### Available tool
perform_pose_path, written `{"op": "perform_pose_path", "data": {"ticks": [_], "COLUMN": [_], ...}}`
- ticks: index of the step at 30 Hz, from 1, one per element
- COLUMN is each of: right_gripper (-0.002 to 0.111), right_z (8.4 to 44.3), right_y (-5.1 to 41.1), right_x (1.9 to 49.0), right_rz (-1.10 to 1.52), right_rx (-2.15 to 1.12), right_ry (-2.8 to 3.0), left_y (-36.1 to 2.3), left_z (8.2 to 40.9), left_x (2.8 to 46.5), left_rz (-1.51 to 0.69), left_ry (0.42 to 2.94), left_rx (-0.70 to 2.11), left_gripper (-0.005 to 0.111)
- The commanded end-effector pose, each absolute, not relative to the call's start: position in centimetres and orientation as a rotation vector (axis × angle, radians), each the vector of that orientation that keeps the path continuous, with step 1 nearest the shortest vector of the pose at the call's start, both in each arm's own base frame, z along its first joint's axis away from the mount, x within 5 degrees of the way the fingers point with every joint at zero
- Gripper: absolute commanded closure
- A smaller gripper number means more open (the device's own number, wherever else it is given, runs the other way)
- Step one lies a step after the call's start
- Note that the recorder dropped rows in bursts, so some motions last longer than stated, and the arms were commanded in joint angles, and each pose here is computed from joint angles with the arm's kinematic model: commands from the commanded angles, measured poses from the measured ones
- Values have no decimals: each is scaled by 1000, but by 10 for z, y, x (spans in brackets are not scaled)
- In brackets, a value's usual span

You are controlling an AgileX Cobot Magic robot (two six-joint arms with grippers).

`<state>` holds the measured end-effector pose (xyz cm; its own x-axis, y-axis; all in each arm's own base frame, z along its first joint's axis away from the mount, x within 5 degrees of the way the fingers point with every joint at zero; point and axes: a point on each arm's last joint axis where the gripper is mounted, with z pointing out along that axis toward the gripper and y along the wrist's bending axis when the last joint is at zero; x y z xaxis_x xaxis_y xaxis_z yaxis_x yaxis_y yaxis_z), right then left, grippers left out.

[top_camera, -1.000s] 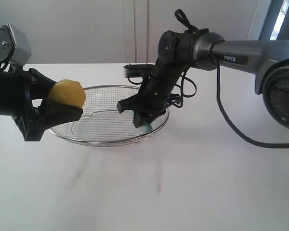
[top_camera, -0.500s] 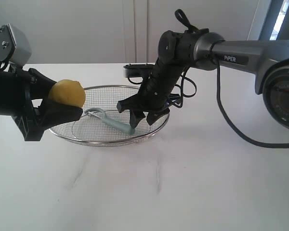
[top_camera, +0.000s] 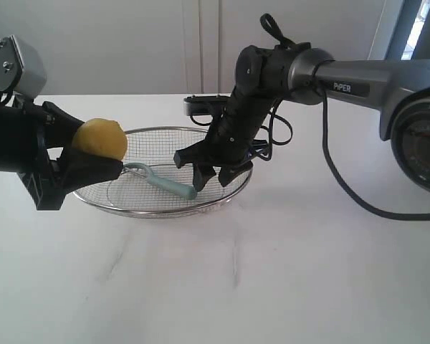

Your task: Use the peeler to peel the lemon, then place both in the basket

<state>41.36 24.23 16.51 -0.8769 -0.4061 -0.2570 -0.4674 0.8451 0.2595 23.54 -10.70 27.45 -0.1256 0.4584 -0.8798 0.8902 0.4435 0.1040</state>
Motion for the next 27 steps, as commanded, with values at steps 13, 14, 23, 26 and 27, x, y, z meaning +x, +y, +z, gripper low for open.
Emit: {"op": "perform_pose_path", "data": {"ticks": [13,14,23,26,27], "right_gripper": [64,67,92,101,105], "right_z": [187,187,187,189,190], "right_y": [242,242,242,242,242], "right_x": [414,414,413,413,413], "right_rz": [484,484,484,484,485], "right_rx": [-665,-665,-668,-667,-667], "right_ry": [2773,2773,2780,2774,2772], "left_y": [-108,-108,-108,-108,-108], "left_z": [276,276,276,276,276], "left_x": [234,234,234,234,234], "left_rz": [-613,-613,-613,-613,-613], "left_ry": [1748,1748,1748,1748,1748], "left_rx": [1132,1132,1132,1132,1132], "left_gripper": [107,107,107,107,107]}}
